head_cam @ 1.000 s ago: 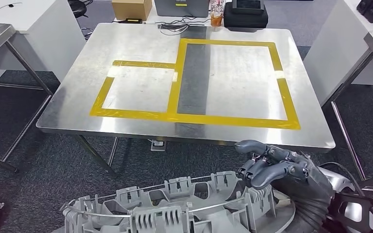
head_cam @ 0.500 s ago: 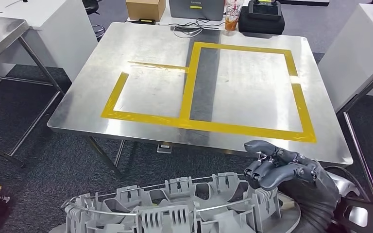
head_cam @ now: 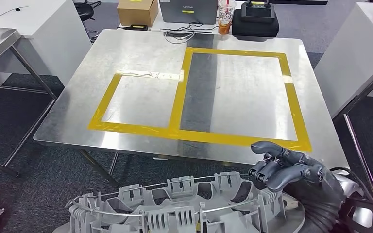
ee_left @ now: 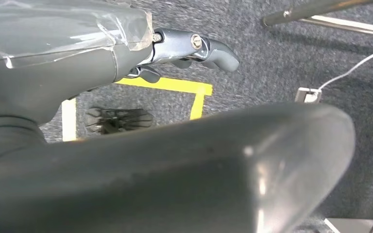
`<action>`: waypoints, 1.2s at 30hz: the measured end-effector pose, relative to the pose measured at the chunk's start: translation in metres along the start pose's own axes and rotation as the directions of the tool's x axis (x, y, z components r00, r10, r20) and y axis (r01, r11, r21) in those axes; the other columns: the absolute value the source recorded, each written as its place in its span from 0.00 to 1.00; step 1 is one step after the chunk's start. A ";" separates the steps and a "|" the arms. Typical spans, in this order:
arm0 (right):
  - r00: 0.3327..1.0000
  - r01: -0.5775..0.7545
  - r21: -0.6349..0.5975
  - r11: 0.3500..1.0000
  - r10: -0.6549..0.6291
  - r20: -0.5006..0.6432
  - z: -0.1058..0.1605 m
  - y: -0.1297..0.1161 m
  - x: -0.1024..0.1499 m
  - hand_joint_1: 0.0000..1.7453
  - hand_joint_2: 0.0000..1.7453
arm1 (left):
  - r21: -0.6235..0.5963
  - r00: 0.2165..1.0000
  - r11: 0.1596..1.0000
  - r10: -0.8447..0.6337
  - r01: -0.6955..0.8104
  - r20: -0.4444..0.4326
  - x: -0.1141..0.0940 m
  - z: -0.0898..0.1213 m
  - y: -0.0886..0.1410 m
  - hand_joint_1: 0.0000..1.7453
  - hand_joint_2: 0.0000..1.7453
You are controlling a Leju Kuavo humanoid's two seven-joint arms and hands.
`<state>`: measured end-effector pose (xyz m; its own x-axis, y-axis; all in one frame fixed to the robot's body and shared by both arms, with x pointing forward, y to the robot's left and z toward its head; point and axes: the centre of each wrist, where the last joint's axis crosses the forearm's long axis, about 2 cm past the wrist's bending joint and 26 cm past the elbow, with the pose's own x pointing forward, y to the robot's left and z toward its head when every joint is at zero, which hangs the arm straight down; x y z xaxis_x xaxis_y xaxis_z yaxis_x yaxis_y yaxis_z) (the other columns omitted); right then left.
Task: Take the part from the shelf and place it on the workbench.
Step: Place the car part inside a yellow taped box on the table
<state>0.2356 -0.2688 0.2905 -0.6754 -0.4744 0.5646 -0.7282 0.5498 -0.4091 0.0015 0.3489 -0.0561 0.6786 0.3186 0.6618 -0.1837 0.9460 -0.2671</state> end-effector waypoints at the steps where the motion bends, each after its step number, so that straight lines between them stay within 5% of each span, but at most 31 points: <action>1: 1.000 -0.004 -0.002 1.000 0.004 0.005 0.000 0.000 0.001 1.00 1.00 | -0.001 1.000 1.000 -0.003 0.003 0.000 0.000 0.000 0.000 0.00 0.00; 28: 0.997 -0.061 -0.043 0.997 0.063 0.045 0.001 -0.005 0.016 1.00 1.00 | -0.015 0.999 0.999 -0.035 0.035 0.002 0.001 -0.002 -0.001 0.00 0.00; 36: 0.920 -0.390 -0.092 0.916 0.385 -0.074 0.001 -0.013 0.034 1.00 1.00 | 0.006 0.999 1.000 -0.023 0.023 0.026 0.002 0.000 0.002 0.00 0.00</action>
<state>0.2216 -0.2932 0.3143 -0.8928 -0.1740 0.4154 -0.3927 0.7522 -0.5291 0.0032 0.3512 -0.0552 0.6641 0.2980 0.6857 -0.1721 0.9534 -0.2477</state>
